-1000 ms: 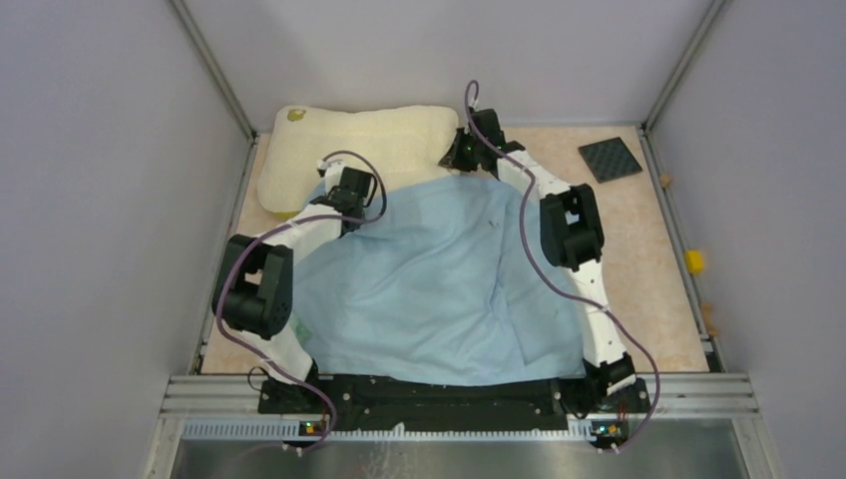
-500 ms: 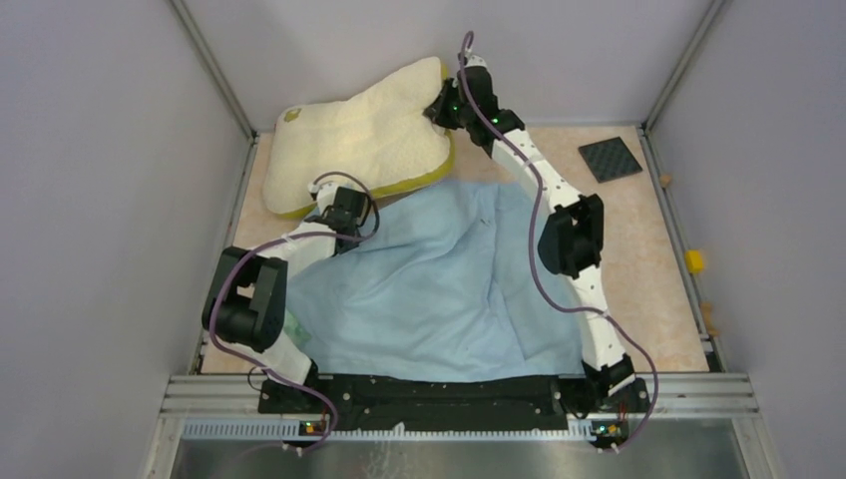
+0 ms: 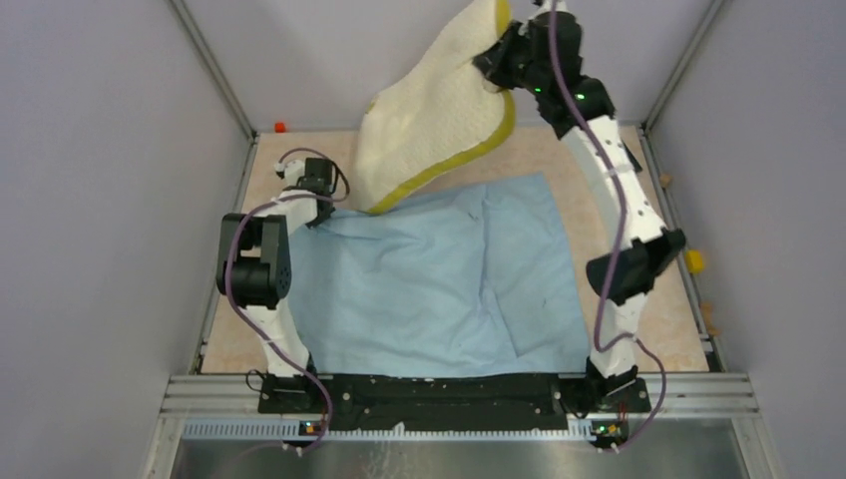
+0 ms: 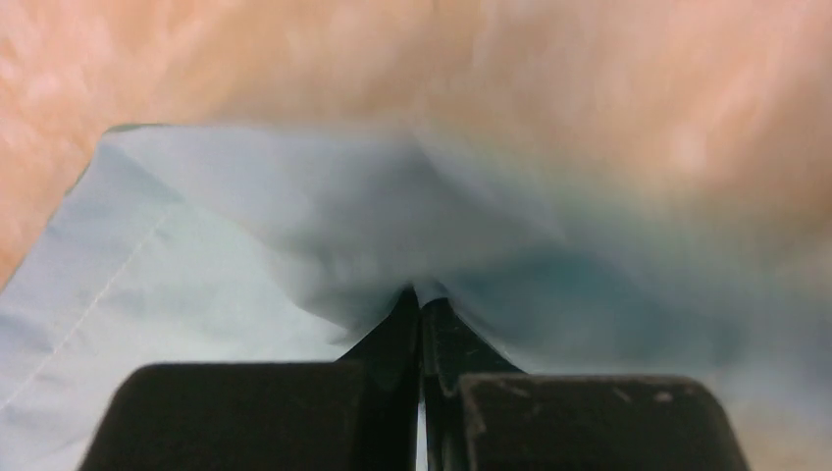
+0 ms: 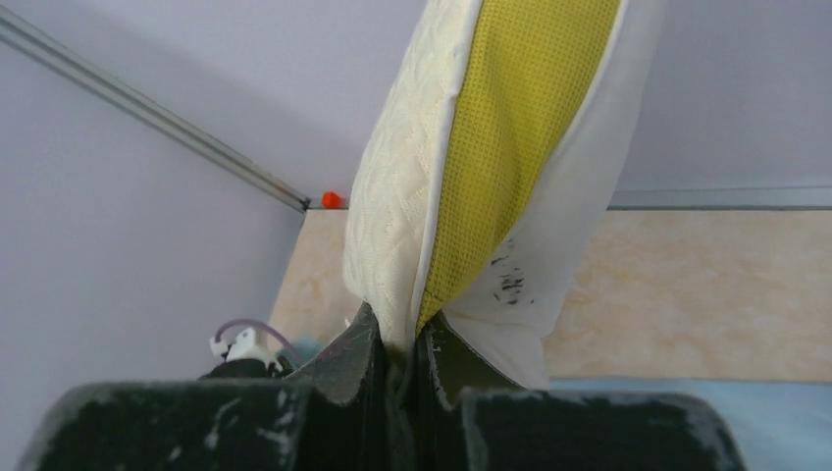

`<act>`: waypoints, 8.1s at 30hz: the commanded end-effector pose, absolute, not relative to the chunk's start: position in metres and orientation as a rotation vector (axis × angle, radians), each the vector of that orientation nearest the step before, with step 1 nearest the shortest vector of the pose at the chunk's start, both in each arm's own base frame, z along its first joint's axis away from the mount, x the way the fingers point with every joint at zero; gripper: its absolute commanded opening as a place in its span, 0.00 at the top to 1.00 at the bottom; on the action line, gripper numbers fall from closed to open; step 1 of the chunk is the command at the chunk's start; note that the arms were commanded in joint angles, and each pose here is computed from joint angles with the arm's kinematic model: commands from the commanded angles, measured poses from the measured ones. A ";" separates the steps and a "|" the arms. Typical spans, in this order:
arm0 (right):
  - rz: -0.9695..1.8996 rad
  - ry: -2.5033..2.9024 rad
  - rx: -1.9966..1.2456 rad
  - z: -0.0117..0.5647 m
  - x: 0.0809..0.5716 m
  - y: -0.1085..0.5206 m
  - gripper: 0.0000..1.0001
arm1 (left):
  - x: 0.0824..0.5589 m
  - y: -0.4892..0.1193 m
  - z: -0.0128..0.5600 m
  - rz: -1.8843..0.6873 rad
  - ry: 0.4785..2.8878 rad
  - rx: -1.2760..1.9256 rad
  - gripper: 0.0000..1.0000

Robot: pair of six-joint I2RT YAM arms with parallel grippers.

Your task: Put the pillow into the pillowcase

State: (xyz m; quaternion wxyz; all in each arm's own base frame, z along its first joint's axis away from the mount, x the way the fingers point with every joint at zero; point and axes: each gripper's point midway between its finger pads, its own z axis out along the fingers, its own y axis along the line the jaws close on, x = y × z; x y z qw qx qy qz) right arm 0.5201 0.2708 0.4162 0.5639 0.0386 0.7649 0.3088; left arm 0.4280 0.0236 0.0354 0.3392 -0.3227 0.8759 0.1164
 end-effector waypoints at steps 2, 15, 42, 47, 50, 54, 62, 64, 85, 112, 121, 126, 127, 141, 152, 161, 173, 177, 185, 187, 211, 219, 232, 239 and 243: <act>0.670 1.573 0.171 0.544 0.433 0.157 1.00 | 0.471 0.071 0.053 0.429 2.192 -0.854 1.00; -0.018 2.129 0.488 0.320 0.344 -0.004 0.39 | 0.556 0.085 0.117 0.396 2.127 -0.658 0.64; -0.079 1.893 0.462 0.403 0.305 0.000 0.11 | 0.497 -0.251 0.170 -0.523 2.219 0.082 0.01; 0.070 1.999 0.353 0.350 0.348 0.040 0.09 | 0.524 -0.289 0.191 -0.509 2.109 0.159 0.01; 0.121 2.035 0.341 0.316 0.376 0.055 0.09 | 0.538 -0.313 0.193 -0.492 2.049 0.228 0.01; 0.176 2.108 0.340 0.256 0.412 0.073 0.09 | 0.556 -0.346 0.191 -0.454 1.985 0.329 0.01; 0.149 2.291 0.419 0.122 0.454 0.082 0.10 | 0.554 -0.413 0.131 -0.589 2.009 0.489 0.01; 0.153 2.349 0.421 0.092 0.458 0.087 0.13 | 0.549 -0.423 0.117 -0.612 2.029 0.504 0.03; -0.031 2.204 0.457 0.257 0.448 0.046 1.00 | 0.437 -0.430 0.250 -0.759 1.999 0.468 1.00; 0.175 2.263 0.261 0.203 0.345 0.101 0.30 | 0.251 -0.382 0.140 -0.868 2.340 0.391 0.43; 0.135 2.299 0.155 0.190 0.353 0.163 0.21 | 0.278 -0.264 0.164 -0.511 2.284 -0.026 0.17; 0.095 2.365 0.080 0.149 0.358 0.198 0.13 | 0.292 -0.237 0.162 -0.540 2.298 -0.056 0.14; 0.078 2.381 0.065 0.138 0.359 0.203 0.12 | 0.296 -0.237 0.162 -0.537 2.297 -0.047 0.14; 0.164 2.305 0.041 0.160 0.344 0.187 1.00 | 0.348 -0.283 0.107 -0.324 2.432 0.106 0.15; 0.322 2.051 0.091 0.284 0.350 0.150 1.00 | 0.363 -0.291 0.049 -0.111 2.496 0.134 0.34; 0.577 1.873 -0.040 0.355 0.396 0.197 1.00 | 0.361 -0.281 0.049 -0.064 2.499 0.171 0.95; 0.881 1.941 -0.131 0.242 0.352 0.231 1.00 | 0.327 -0.269 0.109 -0.399 2.498 0.214 1.00; 0.853 1.957 -0.165 0.226 0.329 0.222 1.00 | 0.321 -0.265 0.126 -0.497 2.482 0.176 1.00; 0.847 2.127 -0.400 0.172 0.283 0.239 1.00 | 0.326 -0.271 0.165 -0.612 2.384 0.136 1.00; 0.840 2.165 -0.453 0.160 0.272 0.245 1.00 | 0.328 -0.271 0.174 -0.621 2.354 0.108 1.00; 0.741 2.300 -0.603 0.125 0.222 0.258 1.00 | 0.358 -0.225 0.208 -0.427 2.129 -0.203 1.00; 0.757 2.308 -0.628 0.122 0.203 0.259 1.00 | 0.354 -0.228 0.215 -0.495 2.078 -0.194 1.00; 0.627 2.351 -0.588 0.144 0.249 0.287 1.00 | 0.291 -0.275 0.250 -0.816 1.968 0.206 1.00; 0.480 2.240 -0.444 0.219 0.310 0.301 1.00 | 0.246 -0.280 0.215 -0.913 2.123 0.372 1.00; 0.428 2.216 -0.401 0.221 0.336 0.313 1.00 | 0.225 -0.275 0.200 -0.940 2.214 0.430 1.00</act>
